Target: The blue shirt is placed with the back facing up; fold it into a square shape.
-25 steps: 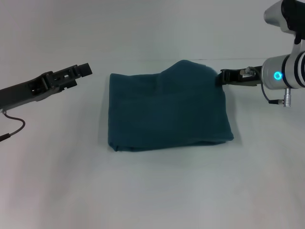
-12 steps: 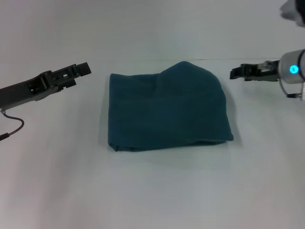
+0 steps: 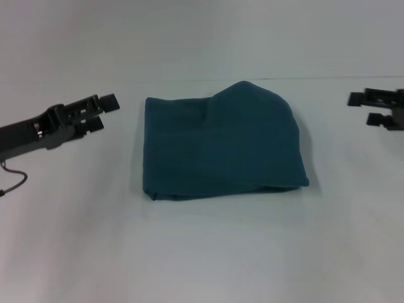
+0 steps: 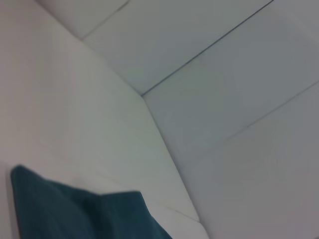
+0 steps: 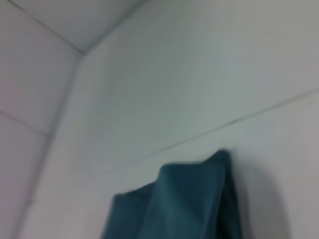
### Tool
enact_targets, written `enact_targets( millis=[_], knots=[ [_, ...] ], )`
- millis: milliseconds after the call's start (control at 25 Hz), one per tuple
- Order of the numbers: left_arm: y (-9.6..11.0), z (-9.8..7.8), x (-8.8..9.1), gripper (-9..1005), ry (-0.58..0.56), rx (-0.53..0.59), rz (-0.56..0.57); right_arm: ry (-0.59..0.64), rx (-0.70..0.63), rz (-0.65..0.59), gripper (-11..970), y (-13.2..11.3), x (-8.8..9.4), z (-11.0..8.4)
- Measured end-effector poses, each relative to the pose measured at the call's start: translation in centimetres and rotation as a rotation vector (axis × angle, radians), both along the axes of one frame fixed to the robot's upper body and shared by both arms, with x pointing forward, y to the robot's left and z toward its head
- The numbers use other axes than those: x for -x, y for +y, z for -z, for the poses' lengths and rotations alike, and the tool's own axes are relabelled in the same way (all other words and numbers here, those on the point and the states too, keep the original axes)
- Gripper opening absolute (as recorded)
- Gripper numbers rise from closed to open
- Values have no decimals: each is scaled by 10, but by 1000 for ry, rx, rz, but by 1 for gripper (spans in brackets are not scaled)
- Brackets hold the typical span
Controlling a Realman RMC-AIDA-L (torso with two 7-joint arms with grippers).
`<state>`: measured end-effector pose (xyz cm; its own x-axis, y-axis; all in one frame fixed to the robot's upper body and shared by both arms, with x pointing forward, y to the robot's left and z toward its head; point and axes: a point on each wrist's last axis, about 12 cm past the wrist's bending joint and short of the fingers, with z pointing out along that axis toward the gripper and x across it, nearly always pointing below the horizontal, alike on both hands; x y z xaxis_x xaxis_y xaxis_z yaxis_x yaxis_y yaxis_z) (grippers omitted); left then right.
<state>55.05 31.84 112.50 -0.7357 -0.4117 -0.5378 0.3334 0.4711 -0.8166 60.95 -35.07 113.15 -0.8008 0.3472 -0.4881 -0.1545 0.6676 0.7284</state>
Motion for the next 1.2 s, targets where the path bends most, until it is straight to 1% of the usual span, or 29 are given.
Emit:
enact_targets(
  millis=[80, 120, 160, 240, 320, 440, 600, 680, 840, 1000, 1200],
  knots=[
    [0, 2, 5, 948, 52, 29, 20, -22, -65, -8, 927, -15, 22, 6],
    [-1, 3, 7, 948, 82, 42, 24, -54, -118, 1, 929, -28, 43, 12],
    [-2, 5, 9, 949, 109, 53, 28, -54, -118, 1, 930, -28, 43, 12],
    [-5, 11, 13, 949, 171, 71, 29, -84, -156, 21, 933, -40, 63, 18],
    [-9, 19, 16, 946, 240, 92, 29, -99, -177, 56, 936, -50, 77, 22],
    [-17, 34, 21, 937, 334, 140, 21, -113, -192, 111, 941, -62, 90, 27],
    [-25, 51, 22, 926, 430, 169, -23, -132, -201, 135, 944, -65, 93, 27],
    [-27, 59, 22, 920, 471, 174, -55, -141, -202, 129, 944, -63, 90, 26],
    [-29, 71, 21, 908, 516, 191, -133, -155, -203, 115, 944, -58, 83, 23],
    [-36, 78, 17, 896, 539, 190, -162, -166, -200, 107, 944, -55, 80, 22],
    [-36, 82, 17, 882, 550, 188, -190, -168, -201, 107, 944, -55, 80, 22]
  ],
)
